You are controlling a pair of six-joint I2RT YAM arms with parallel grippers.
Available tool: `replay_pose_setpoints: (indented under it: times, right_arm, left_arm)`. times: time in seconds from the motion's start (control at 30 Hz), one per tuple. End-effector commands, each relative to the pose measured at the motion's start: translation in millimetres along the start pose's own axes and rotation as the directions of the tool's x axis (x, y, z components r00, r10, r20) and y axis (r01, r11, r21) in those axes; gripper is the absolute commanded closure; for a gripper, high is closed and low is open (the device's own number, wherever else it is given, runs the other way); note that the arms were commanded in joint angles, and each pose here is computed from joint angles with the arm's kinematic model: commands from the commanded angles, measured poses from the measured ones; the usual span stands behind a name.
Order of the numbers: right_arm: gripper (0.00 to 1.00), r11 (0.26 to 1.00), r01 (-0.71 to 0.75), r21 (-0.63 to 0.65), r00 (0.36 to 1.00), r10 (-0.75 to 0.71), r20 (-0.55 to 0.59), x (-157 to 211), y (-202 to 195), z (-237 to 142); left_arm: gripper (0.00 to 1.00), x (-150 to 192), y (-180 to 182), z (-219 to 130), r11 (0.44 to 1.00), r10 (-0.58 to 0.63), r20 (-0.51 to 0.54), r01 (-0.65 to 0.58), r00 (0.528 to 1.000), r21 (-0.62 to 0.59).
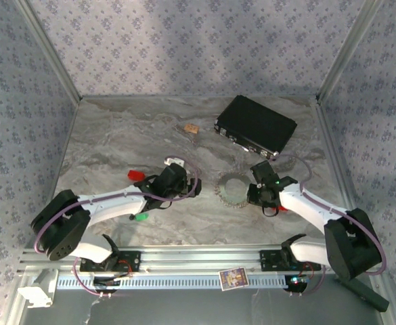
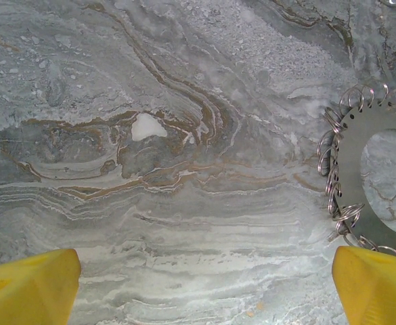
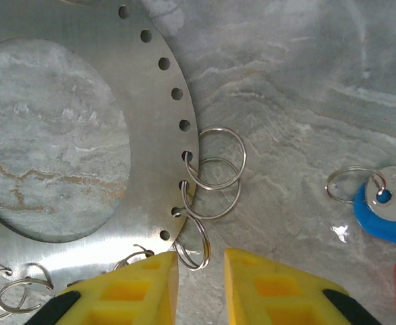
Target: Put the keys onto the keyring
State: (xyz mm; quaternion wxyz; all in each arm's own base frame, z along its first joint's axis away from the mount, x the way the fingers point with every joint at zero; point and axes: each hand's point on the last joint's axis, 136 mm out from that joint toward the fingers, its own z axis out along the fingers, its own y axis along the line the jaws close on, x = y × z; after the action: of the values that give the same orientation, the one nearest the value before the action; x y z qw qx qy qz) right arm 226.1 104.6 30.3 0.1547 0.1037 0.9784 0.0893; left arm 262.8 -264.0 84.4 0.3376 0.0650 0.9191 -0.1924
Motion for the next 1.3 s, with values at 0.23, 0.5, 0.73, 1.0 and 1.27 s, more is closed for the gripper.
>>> replay_pose_setpoints:
  times: [0.23,0.5,0.73,1.0,1.27]
  right_arm:
    - [0.85,1.000,0.004,-0.020,0.999,-0.004,-0.032,6.2,1.2,11.0]
    - [1.00,0.992,0.067,-0.105,0.996,-0.073,-0.052,9.5,19.5,9.0]
    - [1.00,0.951,0.206,-0.230,0.972,-0.226,-0.065,23.5,65.5,-4.3]
    - [1.00,0.902,0.322,-0.286,0.933,-0.354,-0.067,49.5,115.4,-7.4]
    - [1.00,0.866,0.394,-0.309,0.895,-0.438,-0.086,80.2,154.0,-1.2]
  left_arm:
    - [0.05,-15.5,-4.9,-6.7,1.000,-0.030,0.057,0.030,0.998,0.004]
    - [0.05,-17.6,0.5,-13.0,0.999,-0.035,0.076,0.036,0.996,-0.012]
    - [0.05,-20.9,9.5,-19.8,0.997,-0.057,0.110,0.062,0.992,-0.041]
    - [0.03,-28.7,13.2,-30.6,0.994,-0.090,0.152,0.098,0.984,-0.043]
    - [0.03,-30.8,25.2,-40.1,0.989,-0.116,0.199,0.132,0.973,-0.069]
